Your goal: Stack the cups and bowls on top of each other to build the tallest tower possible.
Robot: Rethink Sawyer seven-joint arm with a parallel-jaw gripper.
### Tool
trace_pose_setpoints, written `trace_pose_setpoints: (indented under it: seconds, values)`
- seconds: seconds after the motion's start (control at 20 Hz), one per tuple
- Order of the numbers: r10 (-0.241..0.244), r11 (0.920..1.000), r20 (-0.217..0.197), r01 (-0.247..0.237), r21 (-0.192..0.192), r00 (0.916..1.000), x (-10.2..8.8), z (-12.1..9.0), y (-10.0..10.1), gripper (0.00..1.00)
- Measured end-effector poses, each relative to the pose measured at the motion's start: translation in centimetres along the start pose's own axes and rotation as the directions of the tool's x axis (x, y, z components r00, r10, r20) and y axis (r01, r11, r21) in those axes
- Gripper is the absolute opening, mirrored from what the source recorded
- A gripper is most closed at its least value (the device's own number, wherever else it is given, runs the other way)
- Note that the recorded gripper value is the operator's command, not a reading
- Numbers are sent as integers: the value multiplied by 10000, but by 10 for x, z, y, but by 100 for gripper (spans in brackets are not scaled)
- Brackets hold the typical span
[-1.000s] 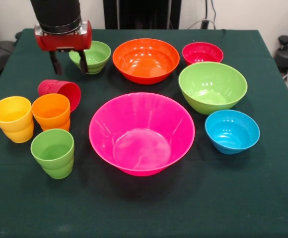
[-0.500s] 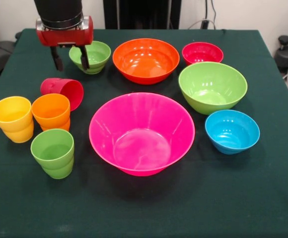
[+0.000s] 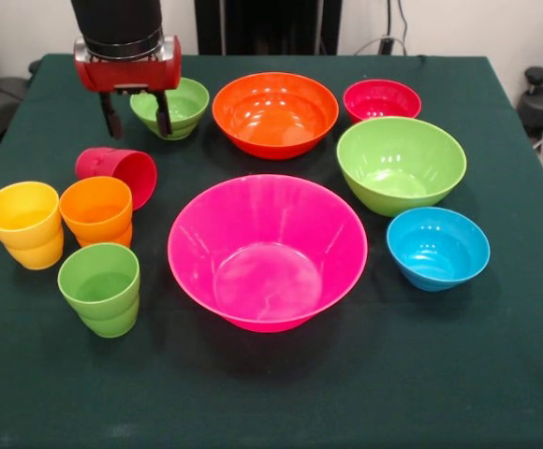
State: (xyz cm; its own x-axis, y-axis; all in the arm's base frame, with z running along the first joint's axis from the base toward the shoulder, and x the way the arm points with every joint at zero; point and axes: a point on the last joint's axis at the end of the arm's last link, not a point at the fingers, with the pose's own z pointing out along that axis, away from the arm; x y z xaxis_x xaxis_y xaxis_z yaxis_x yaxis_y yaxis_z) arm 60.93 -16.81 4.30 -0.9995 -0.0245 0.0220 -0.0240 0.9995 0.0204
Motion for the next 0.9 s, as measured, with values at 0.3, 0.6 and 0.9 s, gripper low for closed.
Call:
trace_pose_setpoints:
  seconds: [0.3,0.6,0.9]
  values:
    - [253,9982,298,-269,529,9992,6,10,4,100]
    - [1421,9851,567,-1468,896,9882,19,18,2,100]
    - [3106,9412,724,-3173,1158,9478,33,22,-11,100]
